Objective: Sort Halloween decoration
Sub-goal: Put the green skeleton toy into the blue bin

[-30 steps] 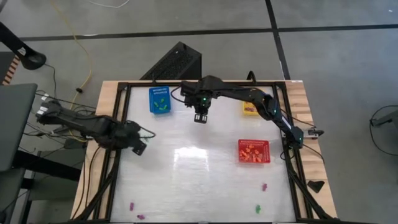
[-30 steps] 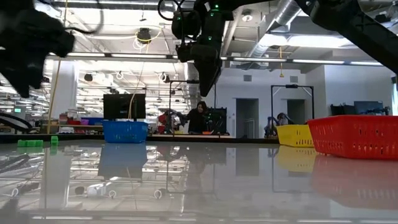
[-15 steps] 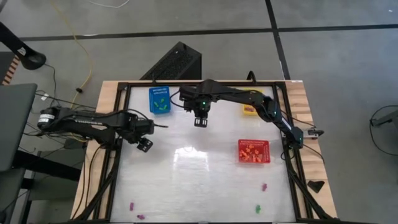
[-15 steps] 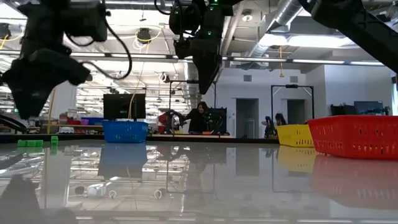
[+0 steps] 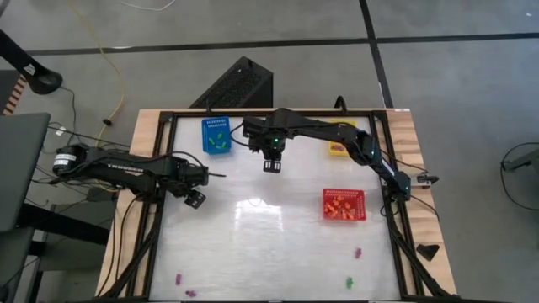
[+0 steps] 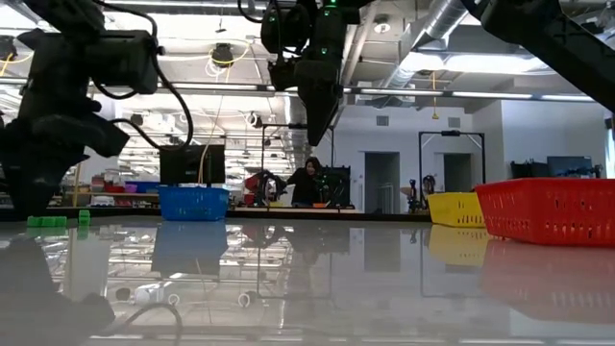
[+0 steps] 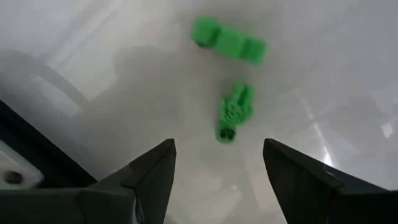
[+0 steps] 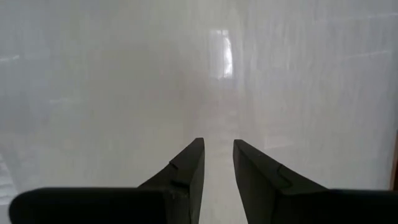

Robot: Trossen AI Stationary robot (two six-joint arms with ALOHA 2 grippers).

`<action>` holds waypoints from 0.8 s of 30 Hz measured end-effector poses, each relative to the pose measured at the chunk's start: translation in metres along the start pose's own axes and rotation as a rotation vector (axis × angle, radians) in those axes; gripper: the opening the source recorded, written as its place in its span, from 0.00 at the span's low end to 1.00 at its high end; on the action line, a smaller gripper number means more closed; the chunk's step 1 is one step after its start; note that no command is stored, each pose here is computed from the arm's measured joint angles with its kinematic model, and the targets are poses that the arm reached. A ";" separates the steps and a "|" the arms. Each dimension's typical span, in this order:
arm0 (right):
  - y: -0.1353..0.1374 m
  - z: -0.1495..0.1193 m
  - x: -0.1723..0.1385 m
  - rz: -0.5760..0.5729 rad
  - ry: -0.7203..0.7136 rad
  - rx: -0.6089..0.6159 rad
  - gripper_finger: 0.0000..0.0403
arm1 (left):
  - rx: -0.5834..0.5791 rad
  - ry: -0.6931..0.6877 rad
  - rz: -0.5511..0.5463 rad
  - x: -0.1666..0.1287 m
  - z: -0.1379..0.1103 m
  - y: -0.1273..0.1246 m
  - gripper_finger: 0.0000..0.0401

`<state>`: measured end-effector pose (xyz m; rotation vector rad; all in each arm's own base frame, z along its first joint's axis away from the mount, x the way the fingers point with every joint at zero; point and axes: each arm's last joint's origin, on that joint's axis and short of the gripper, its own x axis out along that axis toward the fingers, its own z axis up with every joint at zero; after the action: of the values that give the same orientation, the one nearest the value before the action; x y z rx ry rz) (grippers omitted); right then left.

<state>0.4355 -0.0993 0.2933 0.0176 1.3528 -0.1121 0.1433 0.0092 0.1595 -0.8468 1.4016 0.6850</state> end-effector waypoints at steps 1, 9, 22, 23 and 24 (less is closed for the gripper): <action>0.000 0.000 0.000 0.000 -0.002 0.001 0.29 | 0.001 -0.018 0.004 0.000 0.001 0.000 0.58; -0.004 0.000 0.000 -0.003 -0.005 0.005 0.29 | 0.014 -0.102 -0.029 0.009 0.006 -0.003 0.58; -0.013 -0.002 0.000 -0.007 0.001 0.029 0.29 | -0.001 -0.004 -0.013 0.023 0.002 0.003 0.42; -0.013 -0.002 0.000 -0.007 0.001 0.028 0.29 | 0.001 0.002 -0.015 0.023 0.002 0.003 0.36; -0.013 -0.002 0.000 -0.007 0.001 0.029 0.29 | 0.004 0.008 -0.018 0.023 0.002 0.003 0.30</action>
<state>0.4325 -0.1123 0.2932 0.0374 1.3518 -0.1376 0.1437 0.0108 0.1364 -0.8586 1.4007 0.6658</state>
